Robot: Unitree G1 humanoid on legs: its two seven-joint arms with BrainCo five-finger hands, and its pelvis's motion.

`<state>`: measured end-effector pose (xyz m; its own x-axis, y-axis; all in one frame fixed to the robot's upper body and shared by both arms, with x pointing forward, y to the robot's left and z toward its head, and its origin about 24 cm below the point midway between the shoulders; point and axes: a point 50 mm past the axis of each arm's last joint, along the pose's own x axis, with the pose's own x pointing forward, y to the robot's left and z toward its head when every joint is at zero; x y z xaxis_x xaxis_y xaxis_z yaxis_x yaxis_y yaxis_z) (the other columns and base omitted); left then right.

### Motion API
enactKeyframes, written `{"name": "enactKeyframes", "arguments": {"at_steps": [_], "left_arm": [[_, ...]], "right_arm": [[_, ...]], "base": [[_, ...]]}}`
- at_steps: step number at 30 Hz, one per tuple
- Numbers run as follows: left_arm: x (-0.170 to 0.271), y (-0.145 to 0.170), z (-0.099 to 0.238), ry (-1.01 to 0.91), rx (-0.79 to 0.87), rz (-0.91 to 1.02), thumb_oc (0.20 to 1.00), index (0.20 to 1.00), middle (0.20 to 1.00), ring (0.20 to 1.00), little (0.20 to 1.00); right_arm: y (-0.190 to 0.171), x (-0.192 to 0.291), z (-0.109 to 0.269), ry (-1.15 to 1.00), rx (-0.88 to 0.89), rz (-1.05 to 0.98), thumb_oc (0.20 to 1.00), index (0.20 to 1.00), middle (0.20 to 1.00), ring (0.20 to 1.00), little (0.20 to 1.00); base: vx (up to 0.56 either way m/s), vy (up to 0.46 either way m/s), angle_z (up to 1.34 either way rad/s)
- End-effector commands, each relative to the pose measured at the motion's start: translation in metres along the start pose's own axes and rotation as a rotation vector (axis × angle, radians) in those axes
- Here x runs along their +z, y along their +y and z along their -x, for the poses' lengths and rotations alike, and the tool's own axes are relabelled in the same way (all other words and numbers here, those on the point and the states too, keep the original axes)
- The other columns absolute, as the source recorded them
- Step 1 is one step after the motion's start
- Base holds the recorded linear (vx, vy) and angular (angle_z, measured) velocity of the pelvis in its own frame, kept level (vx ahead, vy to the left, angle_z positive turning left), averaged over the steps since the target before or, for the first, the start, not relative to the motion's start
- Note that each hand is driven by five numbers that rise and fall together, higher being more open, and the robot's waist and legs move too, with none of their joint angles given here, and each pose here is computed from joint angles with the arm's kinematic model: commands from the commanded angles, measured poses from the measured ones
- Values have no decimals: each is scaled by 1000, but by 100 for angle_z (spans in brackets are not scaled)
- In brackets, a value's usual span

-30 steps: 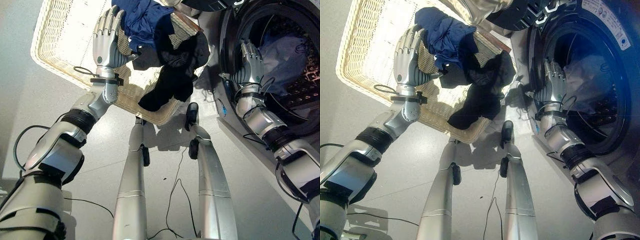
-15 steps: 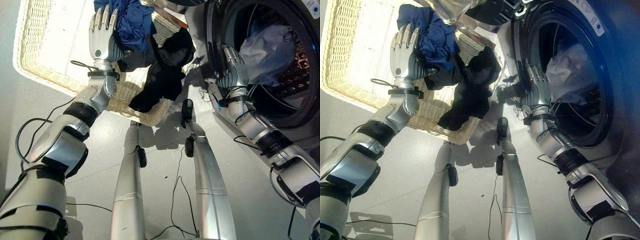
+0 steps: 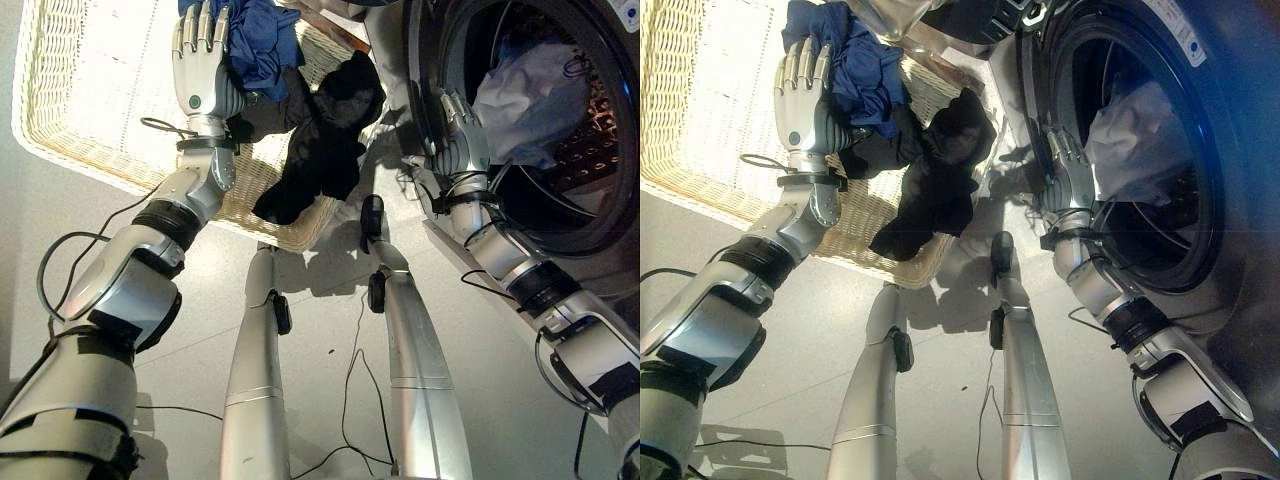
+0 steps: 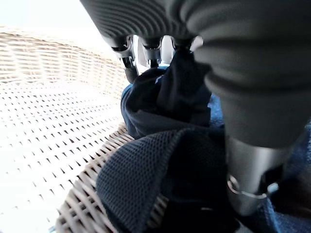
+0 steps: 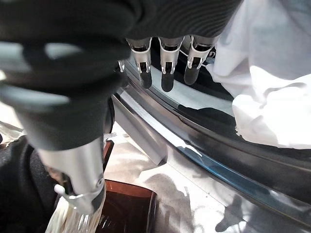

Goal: Put the clothes into the washing machine.

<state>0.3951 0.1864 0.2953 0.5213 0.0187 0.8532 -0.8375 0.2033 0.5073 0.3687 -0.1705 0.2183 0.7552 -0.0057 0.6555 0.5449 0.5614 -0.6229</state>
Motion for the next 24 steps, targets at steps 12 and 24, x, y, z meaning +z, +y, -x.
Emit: {"name": "enactKeyframes", "arguments": {"at_steps": [12, 24], "left_arm": [[6, -3, -13, 33, -112, 25, 200, 200, 200, 200, 200], [6, -4, -8, 47, -98, 123, 200, 200, 200, 200, 200]], "right_arm": [[0, 19, 6, -62, -35, -82, 1000, 1000, 1000, 1000, 1000], [0, 20, 11, -43, -29, -156, 1000, 1000, 1000, 1000, 1000]], "base": [[0, 0, 0], [0, 0, 0]]}}
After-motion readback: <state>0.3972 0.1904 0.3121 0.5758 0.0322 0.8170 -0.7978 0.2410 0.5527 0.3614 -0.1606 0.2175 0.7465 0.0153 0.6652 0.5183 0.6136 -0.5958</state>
